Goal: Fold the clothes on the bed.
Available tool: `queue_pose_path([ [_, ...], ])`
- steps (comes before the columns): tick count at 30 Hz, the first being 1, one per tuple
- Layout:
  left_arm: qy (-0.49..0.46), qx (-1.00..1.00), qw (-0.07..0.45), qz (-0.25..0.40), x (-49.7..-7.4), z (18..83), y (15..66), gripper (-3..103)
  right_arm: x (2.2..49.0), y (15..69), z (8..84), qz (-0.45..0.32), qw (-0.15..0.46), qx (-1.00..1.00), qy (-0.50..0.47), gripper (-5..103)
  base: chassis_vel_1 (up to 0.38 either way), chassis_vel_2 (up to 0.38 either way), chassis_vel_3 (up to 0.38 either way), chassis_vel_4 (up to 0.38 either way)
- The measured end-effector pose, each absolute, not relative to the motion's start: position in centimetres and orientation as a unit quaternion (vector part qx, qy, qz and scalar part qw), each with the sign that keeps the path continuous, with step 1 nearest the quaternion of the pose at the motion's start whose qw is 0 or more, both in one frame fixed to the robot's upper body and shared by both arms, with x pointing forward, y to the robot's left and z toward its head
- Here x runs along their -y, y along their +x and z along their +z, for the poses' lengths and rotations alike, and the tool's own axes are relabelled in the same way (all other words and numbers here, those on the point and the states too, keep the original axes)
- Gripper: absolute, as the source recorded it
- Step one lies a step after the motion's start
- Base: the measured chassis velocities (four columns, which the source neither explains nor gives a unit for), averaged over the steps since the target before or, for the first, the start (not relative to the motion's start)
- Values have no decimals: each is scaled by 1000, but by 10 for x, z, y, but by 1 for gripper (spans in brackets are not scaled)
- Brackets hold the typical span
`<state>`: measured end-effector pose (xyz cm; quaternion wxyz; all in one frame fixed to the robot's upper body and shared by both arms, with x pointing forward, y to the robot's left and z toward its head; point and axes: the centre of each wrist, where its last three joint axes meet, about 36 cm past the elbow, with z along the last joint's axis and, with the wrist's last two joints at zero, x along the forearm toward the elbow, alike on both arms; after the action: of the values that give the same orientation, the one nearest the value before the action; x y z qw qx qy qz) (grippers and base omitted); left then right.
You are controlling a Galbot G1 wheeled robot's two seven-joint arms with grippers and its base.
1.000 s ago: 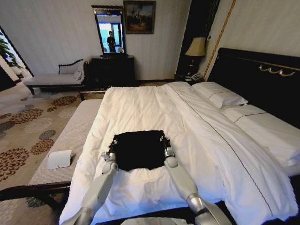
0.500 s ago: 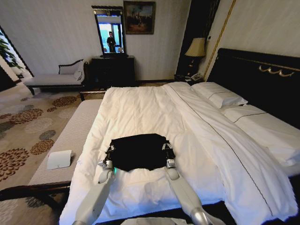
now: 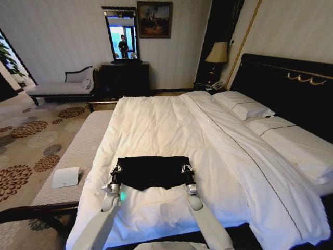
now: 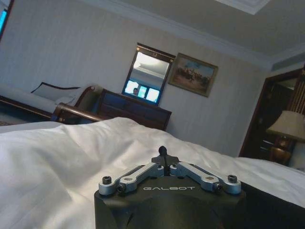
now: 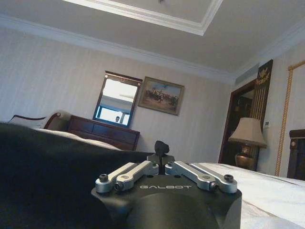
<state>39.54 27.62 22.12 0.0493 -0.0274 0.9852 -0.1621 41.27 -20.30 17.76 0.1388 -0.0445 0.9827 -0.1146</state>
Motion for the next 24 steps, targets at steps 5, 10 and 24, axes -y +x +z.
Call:
queue_pose_path([
  [5,-19,-987,49,-155,-276,223,384,0,199,397,179,-112,141,-982,-49,1,0,0,0,0],
  [10,-17,-988,50,-147,-281,223,378,0,202,384,180,-112,140,-983,-46,1,0,0,0,0],
  [24,-6,-990,36,-138,-287,226,347,0,211,363,176,-113,131,-984,-41,1,0,0,0,0],
])
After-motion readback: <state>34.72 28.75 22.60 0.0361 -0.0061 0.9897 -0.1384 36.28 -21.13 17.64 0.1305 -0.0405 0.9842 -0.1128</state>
